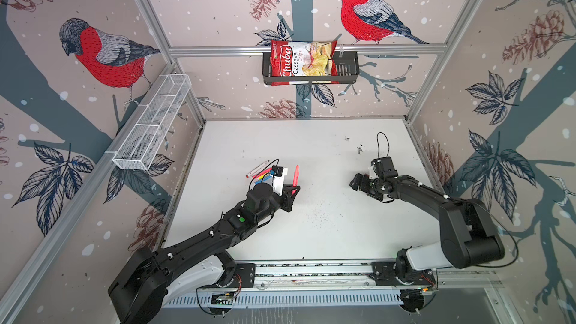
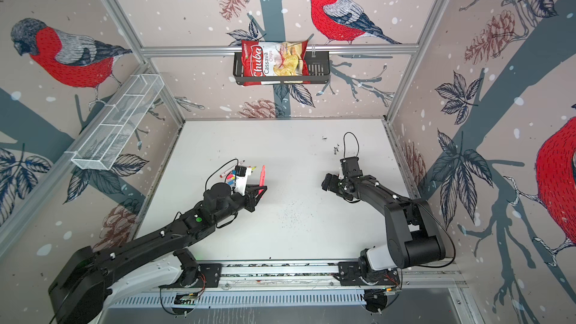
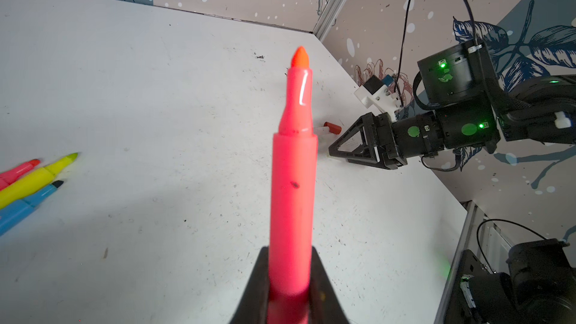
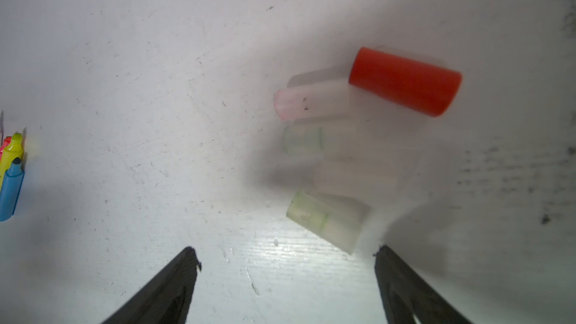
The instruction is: Insert the pens into the pen caps
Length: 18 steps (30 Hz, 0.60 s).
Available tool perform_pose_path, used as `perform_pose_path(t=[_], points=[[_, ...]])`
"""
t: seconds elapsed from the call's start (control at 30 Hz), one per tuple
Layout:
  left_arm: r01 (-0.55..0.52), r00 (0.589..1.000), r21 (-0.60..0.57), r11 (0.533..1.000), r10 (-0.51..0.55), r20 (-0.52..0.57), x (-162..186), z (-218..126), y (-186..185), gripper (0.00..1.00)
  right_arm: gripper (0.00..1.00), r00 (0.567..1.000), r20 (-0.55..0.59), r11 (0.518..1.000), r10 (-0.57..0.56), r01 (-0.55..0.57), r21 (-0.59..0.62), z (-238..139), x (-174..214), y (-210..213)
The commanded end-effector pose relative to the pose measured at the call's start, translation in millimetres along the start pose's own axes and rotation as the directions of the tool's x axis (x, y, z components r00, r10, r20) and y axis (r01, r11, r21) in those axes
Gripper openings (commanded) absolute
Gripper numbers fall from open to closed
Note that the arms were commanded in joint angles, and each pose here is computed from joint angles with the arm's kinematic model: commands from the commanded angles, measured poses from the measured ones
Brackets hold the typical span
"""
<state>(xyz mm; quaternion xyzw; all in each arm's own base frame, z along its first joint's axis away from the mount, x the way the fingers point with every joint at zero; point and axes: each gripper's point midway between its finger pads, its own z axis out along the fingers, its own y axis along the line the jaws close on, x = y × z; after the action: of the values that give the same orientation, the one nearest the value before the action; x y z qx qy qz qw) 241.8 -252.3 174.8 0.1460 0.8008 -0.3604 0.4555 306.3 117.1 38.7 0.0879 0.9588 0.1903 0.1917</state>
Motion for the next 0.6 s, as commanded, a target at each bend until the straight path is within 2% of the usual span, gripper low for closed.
perform_pose_path(t=[0.0, 0.57], points=[[-0.008, 1.0, 0.003, 1.0, 0.008, 0.026, -7, 0, -1, 0.0, 0.9, 0.999, 0.021, 1.0, -0.03, 0.03, -0.007, 2, -7, 3], [-0.013, 0.999, -0.007, 1.0, 0.013, 0.034, -9, -1, 0, 0.0, 0.89, 0.999, 0.007, 0.998, -0.053, 0.053, -0.022, 10, -2, 13]])
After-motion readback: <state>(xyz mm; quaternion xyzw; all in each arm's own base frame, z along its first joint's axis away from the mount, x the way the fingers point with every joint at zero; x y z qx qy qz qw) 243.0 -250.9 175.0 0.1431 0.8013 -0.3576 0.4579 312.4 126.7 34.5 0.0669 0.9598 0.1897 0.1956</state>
